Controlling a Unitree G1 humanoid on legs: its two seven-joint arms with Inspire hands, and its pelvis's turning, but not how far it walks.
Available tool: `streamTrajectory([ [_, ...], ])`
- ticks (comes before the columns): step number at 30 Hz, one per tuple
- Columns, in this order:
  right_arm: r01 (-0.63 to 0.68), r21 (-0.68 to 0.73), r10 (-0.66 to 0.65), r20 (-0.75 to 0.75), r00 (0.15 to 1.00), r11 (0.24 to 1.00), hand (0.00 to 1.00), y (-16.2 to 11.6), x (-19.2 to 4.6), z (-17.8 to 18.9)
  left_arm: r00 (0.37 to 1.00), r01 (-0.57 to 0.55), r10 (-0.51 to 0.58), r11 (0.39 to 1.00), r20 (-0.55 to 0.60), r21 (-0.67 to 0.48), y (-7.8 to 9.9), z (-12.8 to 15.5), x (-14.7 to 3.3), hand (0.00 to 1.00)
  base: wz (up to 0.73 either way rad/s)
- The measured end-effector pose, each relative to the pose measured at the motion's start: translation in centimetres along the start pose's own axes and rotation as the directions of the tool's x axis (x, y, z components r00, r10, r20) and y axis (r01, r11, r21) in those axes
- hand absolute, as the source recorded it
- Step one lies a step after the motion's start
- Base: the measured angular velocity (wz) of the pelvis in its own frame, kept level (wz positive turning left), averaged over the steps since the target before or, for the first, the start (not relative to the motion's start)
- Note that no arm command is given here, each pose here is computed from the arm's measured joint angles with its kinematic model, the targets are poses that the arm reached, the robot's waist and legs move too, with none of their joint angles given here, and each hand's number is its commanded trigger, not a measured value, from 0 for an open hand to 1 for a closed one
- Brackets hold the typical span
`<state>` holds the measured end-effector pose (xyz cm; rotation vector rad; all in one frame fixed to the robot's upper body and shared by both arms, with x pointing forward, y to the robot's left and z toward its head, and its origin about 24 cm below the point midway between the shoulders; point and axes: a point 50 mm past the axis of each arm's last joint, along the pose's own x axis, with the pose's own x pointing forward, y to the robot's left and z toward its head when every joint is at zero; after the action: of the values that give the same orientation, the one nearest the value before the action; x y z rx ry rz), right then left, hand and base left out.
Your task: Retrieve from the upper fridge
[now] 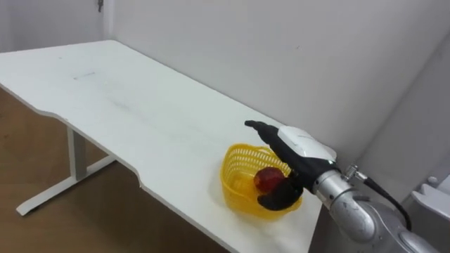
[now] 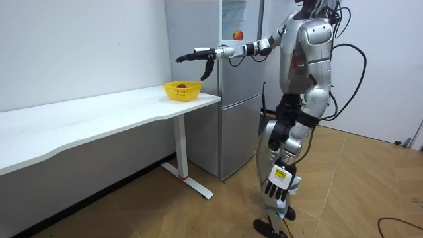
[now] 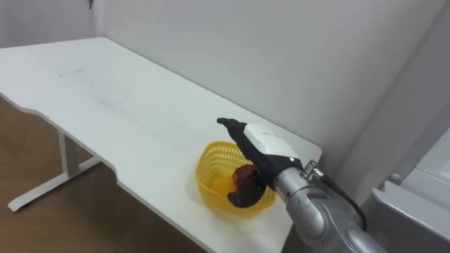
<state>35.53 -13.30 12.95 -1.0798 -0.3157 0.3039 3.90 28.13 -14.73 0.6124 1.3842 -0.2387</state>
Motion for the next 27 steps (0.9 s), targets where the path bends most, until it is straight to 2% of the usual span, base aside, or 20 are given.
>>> streamTrajectory([
  [7,0.085,0.061,-0.091,0.096,0.991,0.994,0.00,-1.5,0.1,2.2,1.000,0.006,-0.006,1.000,0.016,-0.005,-0.9,0.0,-0.1,0.00,-0.07],
  [13,0.229,0.141,-0.253,0.189,0.949,0.963,0.00,-4.0,-0.6,4.4,1.000,0.001,-0.001,1.000,0.030,-0.006,-1.4,-0.1,-0.2,0.00,-0.03],
  [18,0.353,0.238,-0.413,0.283,0.866,0.905,0.00,-5.4,-2.4,6.7,0.999,0.034,-0.034,0.999,0.024,-0.030,-3.2,-0.4,-0.2,0.00,-0.15],
  [22,0.378,0.326,-0.467,0.265,0.843,0.867,0.00,-4.4,-4.3,6.7,0.999,0.033,-0.032,0.999,0.025,-0.038,-3.8,-0.3,-0.1,0.00,-0.16],
  [27,0.433,0.409,-0.557,0.257,0.790,0.803,0.00,-4.1,-7.9,7.5,0.999,0.034,-0.033,0.998,0.028,-0.056,-4.6,-0.4,-0.1,0.00,-0.27],
])
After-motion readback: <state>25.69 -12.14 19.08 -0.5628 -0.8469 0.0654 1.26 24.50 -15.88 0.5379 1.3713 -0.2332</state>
